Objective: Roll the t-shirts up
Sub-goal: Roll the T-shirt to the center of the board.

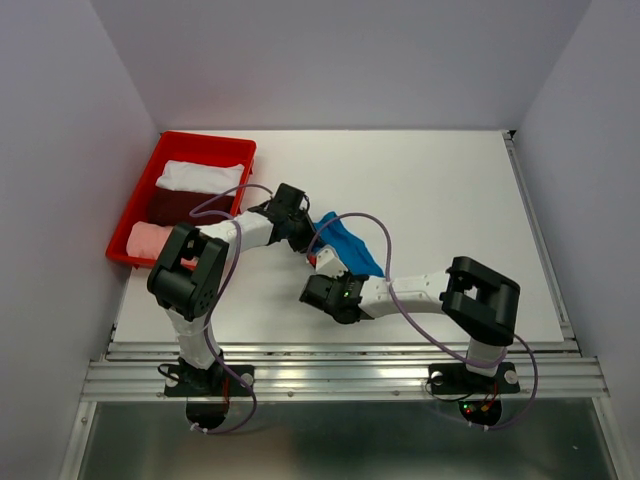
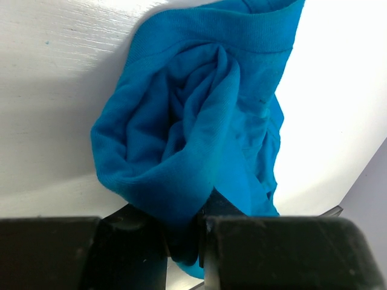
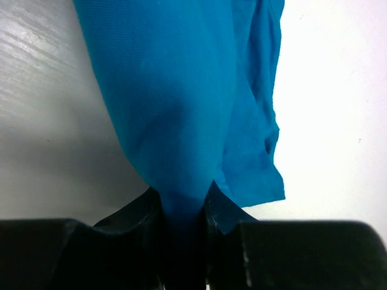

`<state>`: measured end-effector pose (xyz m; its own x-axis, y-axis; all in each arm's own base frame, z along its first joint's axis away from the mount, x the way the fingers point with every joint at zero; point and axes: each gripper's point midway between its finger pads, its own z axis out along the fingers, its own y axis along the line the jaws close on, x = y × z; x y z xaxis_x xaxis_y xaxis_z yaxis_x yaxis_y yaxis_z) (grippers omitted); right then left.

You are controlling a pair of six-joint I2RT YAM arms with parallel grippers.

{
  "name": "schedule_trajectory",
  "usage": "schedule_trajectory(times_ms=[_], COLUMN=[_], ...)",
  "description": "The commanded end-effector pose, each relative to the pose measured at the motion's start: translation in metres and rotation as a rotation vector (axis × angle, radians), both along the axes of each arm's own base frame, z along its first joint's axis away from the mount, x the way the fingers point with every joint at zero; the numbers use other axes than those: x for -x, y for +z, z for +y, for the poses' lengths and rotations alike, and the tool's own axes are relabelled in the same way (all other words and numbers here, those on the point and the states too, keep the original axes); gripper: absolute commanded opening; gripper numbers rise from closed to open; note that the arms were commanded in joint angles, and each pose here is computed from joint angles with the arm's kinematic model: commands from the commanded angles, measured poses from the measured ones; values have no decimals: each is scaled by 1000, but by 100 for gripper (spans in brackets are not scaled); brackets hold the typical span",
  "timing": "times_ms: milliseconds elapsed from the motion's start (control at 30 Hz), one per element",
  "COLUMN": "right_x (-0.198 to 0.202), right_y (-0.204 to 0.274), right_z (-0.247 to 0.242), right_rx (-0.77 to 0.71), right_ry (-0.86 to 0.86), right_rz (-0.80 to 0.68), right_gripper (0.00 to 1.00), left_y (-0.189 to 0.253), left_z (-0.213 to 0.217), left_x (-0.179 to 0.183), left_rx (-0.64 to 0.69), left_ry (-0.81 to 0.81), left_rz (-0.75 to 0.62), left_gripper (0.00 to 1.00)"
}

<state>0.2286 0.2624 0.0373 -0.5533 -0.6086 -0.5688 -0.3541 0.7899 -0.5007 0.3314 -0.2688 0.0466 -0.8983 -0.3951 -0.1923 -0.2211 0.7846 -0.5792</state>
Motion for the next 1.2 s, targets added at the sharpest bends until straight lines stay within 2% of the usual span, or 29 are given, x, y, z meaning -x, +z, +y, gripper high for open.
schedule_trajectory(times_ms=[0, 67, 167, 200, 300, 367, 767, 933, 1100, 1167], right_x=[-4, 4, 3, 4, 6, 10, 13, 14, 15, 16], right_y=[12, 13, 17, 18, 21, 22, 23, 27, 33, 30], right_z=[22, 29, 36, 38, 41, 44, 40, 36, 33, 29], right_rx=[-132, -195, -285, -330, -416, -464, -837, -981, -1093, -1132], right_ry=[-4, 28, 29, 31, 31, 35, -16, -26, -30, -40], right_rz=[-13, 33, 64, 88, 135, 172, 376, 444, 478, 502], right_gripper=[4, 1, 1, 1, 1, 1, 1, 1, 1, 1], left_y=[26, 27, 29, 30, 40, 43, 82, 82, 77, 77], left_z=[-4, -4, 0, 1, 4, 7, 36, 39, 36, 34], left_x=[-3, 2, 5, 6, 6, 5, -13, -12, -9, -9], left_rx=[41, 47, 38, 35, 31, 19, -94, -100, -84, -71], left_ry=[-43, -59, -70, -72, -73, -76, -13, -4, -12, -23], left_rz=[-74, -73, -82, -83, -107, -121, -224, -234, -228, -232], left_gripper=[0, 2, 21, 32, 50, 55, 56, 55, 49, 43])
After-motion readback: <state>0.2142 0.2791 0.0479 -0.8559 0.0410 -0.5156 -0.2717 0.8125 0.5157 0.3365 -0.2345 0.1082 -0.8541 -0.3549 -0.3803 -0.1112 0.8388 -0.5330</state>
